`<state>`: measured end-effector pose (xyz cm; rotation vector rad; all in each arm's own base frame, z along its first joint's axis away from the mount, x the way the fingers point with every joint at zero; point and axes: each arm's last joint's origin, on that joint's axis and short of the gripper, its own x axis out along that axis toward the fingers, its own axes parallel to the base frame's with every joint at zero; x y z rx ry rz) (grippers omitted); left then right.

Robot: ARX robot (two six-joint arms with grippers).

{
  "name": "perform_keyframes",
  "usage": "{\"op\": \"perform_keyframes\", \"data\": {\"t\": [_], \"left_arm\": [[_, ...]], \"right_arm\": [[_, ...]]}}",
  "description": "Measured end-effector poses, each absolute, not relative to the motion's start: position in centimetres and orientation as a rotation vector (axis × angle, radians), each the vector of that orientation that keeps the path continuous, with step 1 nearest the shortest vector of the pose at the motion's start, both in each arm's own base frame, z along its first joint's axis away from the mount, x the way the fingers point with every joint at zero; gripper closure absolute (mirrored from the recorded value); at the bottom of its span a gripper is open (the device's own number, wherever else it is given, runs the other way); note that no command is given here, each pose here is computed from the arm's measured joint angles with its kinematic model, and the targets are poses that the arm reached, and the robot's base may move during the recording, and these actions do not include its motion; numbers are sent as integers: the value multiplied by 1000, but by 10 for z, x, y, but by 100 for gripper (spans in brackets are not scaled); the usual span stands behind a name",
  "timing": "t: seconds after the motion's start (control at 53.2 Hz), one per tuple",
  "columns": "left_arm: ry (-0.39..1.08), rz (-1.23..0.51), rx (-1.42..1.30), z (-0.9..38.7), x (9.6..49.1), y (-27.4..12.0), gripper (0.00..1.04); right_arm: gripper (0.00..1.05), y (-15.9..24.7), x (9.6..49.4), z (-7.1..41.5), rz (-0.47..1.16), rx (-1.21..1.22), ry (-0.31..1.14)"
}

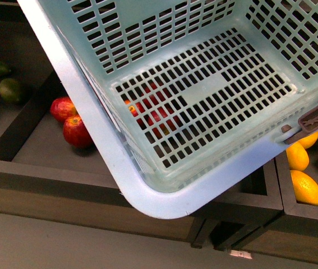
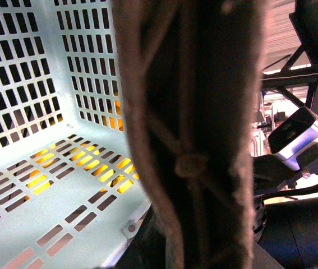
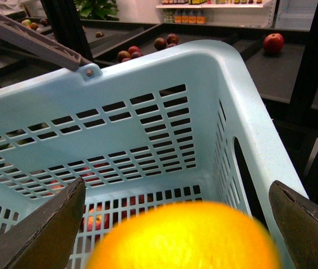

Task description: Pick lemon and mango into basket

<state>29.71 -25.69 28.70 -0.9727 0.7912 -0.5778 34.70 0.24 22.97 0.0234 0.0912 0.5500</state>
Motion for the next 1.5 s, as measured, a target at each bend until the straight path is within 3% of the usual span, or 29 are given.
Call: {"op": "perform_keyframes", "data": {"t": [0.188, 0.376, 0.451, 0.827, 1.448, 1.504], "left_arm": [[790, -577, -971, 287, 297, -257, 99], [794, -572, -973, 285, 297, -257, 99], [792, -571, -970, 285, 297, -256, 99], [792, -573, -969, 285, 297, -257, 99], [794, -574, -971, 285, 297, -257, 99], [795, -574, -971, 285, 297, -257, 99]], "right_arm": [[9, -7, 346, 237, 460, 87, 62], [12, -45, 315, 254, 77, 131, -20], [27, -48, 289, 251, -22, 65, -19], [102, -17, 211, 200, -7, 9, 10], [103, -1, 151, 175, -3, 3, 12], [91, -1, 149, 175, -3, 3, 5]]}}
